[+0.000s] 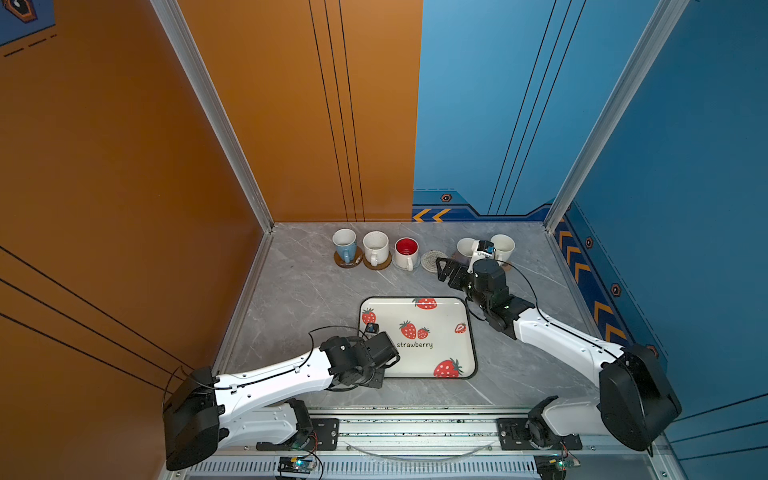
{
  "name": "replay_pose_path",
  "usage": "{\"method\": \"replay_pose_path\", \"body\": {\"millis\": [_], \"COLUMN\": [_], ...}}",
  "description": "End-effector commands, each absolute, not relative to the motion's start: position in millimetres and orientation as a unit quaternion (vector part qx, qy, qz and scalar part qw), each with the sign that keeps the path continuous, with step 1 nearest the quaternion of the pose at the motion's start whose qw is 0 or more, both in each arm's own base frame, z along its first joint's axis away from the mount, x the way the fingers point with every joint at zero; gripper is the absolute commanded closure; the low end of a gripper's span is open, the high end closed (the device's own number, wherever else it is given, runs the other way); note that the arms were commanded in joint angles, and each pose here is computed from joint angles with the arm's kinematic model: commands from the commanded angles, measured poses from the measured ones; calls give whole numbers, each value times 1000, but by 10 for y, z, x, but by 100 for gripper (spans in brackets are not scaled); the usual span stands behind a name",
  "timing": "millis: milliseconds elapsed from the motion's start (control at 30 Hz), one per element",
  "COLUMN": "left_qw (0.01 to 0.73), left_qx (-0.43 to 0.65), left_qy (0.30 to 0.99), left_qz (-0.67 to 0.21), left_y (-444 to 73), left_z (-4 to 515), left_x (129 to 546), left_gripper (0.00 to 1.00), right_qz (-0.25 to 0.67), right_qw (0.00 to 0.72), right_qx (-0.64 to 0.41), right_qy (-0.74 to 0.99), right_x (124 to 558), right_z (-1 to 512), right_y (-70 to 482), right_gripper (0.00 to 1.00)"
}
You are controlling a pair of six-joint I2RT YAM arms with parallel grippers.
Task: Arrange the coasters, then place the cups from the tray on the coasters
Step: 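Close the left gripper on the light-blue mug rim and lift it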
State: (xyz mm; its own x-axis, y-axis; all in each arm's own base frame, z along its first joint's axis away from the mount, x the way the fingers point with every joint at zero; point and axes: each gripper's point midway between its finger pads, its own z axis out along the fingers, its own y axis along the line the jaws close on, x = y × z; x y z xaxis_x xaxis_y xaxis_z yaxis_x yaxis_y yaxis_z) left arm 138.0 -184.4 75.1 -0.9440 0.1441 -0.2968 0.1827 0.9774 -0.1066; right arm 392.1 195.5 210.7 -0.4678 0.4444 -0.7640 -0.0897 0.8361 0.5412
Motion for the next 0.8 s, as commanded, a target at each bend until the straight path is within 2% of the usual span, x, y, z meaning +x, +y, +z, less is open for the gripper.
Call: {"method": "replay_pose_path", "body": {"millis": [0, 767], "left_qw": [169, 187], "left_qx": [89, 111], "left_qy": [979, 974], "left_qz": [-68, -60], "left_y": [-1904, -2083], "left_z": [910, 1161], "left_x": [1455, 1605], "left_gripper": [100, 100], "right_qz": [275, 269], "right_qw": [505, 510], "right_qx": [109, 116], "right_qy": [811, 809], "right_x": [3954, 3896], "right_z": [2138, 2184], "right_y": [1974, 1809], "right_gripper": [1, 1]}}
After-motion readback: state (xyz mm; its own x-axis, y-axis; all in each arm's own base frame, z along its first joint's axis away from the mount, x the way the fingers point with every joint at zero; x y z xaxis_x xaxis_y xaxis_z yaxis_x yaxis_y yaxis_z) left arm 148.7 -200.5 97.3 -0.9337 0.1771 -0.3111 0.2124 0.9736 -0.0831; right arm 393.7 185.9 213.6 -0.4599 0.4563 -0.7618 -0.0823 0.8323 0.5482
